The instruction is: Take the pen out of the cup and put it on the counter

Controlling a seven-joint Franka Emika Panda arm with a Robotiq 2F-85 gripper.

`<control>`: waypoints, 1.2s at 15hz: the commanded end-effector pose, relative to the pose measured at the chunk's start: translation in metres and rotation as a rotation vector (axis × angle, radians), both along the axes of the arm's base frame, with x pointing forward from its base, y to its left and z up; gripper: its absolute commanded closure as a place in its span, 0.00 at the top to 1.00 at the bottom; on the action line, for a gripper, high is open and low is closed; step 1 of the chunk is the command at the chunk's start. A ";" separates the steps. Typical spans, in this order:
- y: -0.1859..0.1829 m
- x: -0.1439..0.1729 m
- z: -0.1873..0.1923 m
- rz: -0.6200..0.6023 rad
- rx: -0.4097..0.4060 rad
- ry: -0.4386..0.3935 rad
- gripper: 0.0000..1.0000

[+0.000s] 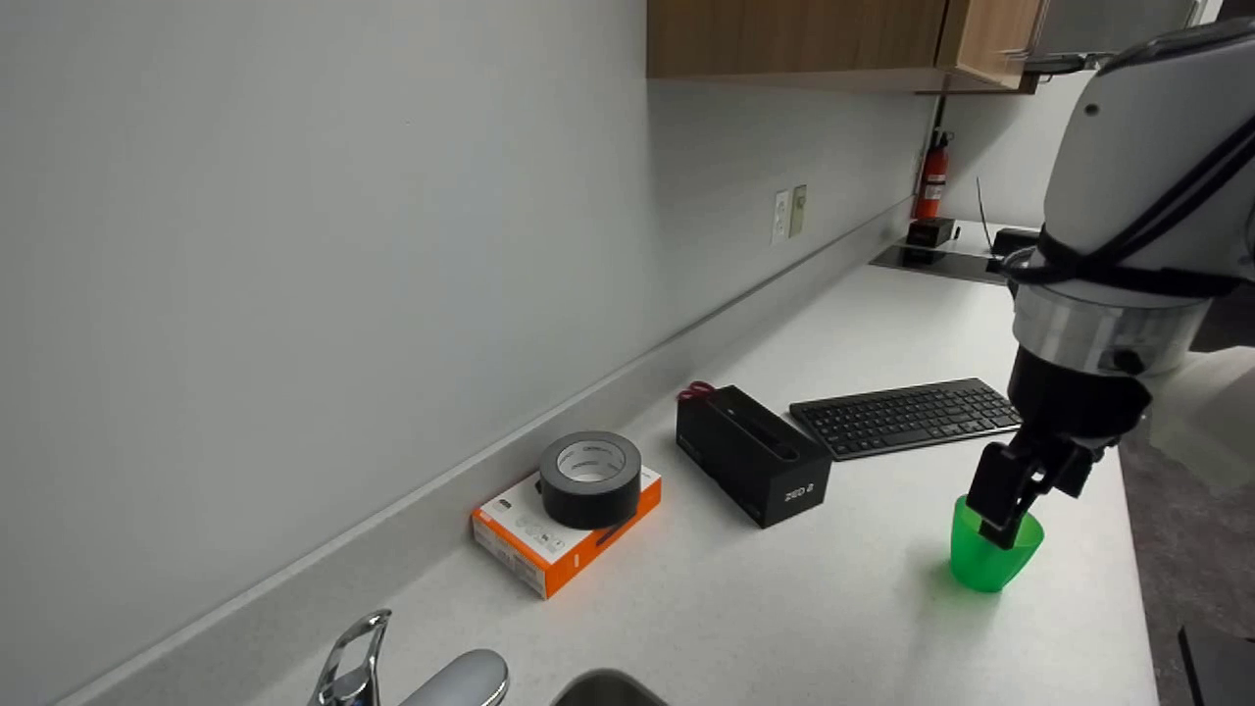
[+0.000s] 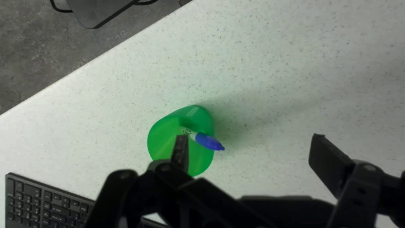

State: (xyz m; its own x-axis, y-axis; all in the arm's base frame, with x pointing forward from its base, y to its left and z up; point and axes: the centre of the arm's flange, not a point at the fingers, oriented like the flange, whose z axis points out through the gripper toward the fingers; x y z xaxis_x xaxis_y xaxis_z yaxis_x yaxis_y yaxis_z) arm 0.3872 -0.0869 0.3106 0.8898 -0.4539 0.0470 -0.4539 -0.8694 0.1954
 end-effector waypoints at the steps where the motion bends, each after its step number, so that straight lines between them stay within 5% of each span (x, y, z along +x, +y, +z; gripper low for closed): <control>1: -0.014 0.014 -0.030 -0.061 -0.050 0.017 1.00; 10: -0.031 0.025 -0.049 -0.141 -0.134 0.056 0.96; 11: -0.032 0.026 -0.050 -0.145 -0.137 0.060 0.72; 13: -0.033 0.029 -0.054 -0.159 -0.133 0.067 0.65; 18: -0.038 0.034 -0.058 -0.187 -0.128 0.074 0.25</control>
State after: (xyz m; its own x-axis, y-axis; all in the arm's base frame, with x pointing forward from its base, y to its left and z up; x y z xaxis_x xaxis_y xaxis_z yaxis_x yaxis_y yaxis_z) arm 0.4116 -0.1232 0.2549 0.8095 -0.5854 0.0446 -0.5671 -0.7600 0.3176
